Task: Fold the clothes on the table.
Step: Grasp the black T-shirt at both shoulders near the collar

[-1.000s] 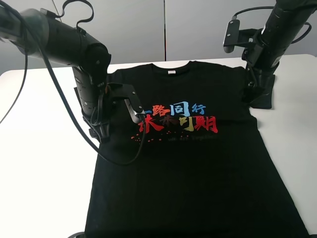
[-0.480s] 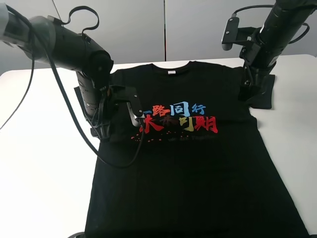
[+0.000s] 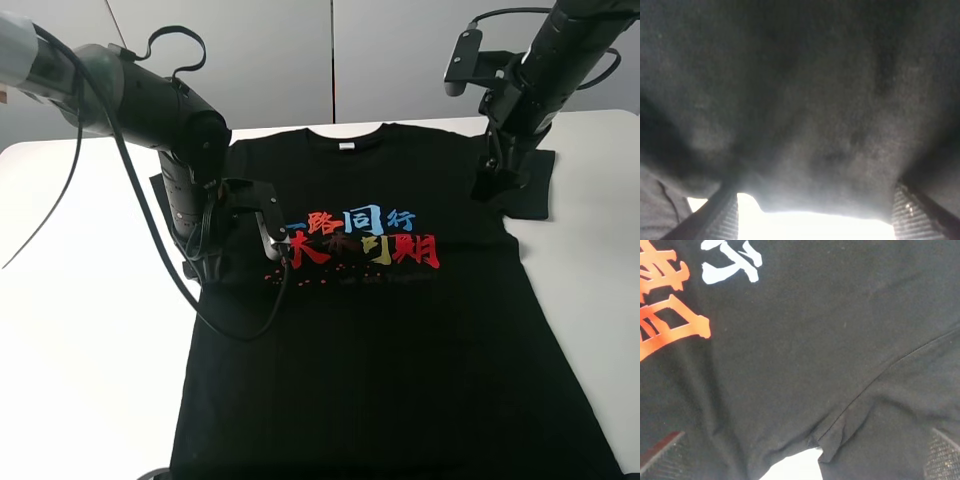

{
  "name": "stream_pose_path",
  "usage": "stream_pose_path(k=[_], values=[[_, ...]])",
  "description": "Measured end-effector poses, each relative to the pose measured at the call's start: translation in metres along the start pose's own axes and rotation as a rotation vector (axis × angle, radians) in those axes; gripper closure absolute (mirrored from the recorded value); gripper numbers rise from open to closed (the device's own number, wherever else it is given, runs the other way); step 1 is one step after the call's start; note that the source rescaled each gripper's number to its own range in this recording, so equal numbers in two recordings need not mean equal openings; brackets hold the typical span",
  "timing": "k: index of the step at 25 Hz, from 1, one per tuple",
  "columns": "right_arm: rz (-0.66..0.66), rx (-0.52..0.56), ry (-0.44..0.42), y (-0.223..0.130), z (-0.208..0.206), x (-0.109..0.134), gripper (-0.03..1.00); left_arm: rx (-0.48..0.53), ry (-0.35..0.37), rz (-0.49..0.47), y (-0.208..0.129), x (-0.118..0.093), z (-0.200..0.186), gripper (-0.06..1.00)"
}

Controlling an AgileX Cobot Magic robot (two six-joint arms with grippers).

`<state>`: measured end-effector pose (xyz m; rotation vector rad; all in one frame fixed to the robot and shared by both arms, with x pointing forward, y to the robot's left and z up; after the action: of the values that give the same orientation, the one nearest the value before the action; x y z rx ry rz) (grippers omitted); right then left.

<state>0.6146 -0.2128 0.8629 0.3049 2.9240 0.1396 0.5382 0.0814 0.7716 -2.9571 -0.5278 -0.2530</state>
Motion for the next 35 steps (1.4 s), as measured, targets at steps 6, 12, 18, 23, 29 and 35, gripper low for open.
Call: stream_pose_path(k=[6, 12, 18, 23, 29, 35], values=[[0.001, -0.001, 0.001, 0.0, 0.0, 0.0, -0.03, -0.006, 0.003, 0.005, 0.001, 0.001, 0.0, 0.13], [0.0, 0.001, 0.019, 0.0, 0.001, 0.004, -0.03, -0.008, 0.002, 0.002, 0.001, 0.001, 0.0, 0.13], [-0.054, 0.09, 0.144, -0.017, 0.027, 0.022, -0.03, -0.008, 0.002, -0.003, 0.001, 0.001, 0.0, 0.13], [-0.144, 0.112, 0.197, -0.023, 0.04, 0.03, -0.03, -0.008, 0.002, -0.003, 0.001, 0.001, 0.0, 0.13], [-0.223, 0.169, 0.253, -0.036, 0.064, 0.036, -0.03, -0.009, -0.001, -0.006, 0.001, 0.001, 0.0, 0.13], [-0.254, 0.191, 0.261, -0.041, 0.082, 0.037, -0.03, -0.01, -0.002, -0.008, 0.001, 0.0, 0.0, 0.13]])
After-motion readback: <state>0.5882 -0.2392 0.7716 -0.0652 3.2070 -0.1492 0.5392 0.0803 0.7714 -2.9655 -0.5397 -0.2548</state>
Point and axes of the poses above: a point on each arm's last joint axis where the gripper is mounted, z pointing out along that axis toward the gripper, x along the wrist's bending axis when the last joint is at zero, y = z × x, the point moved 10 cm from there along z, pointing out along that axis toward the gripper, and after that the axes turned 11 degrees about -z, right-handed, at the moved point
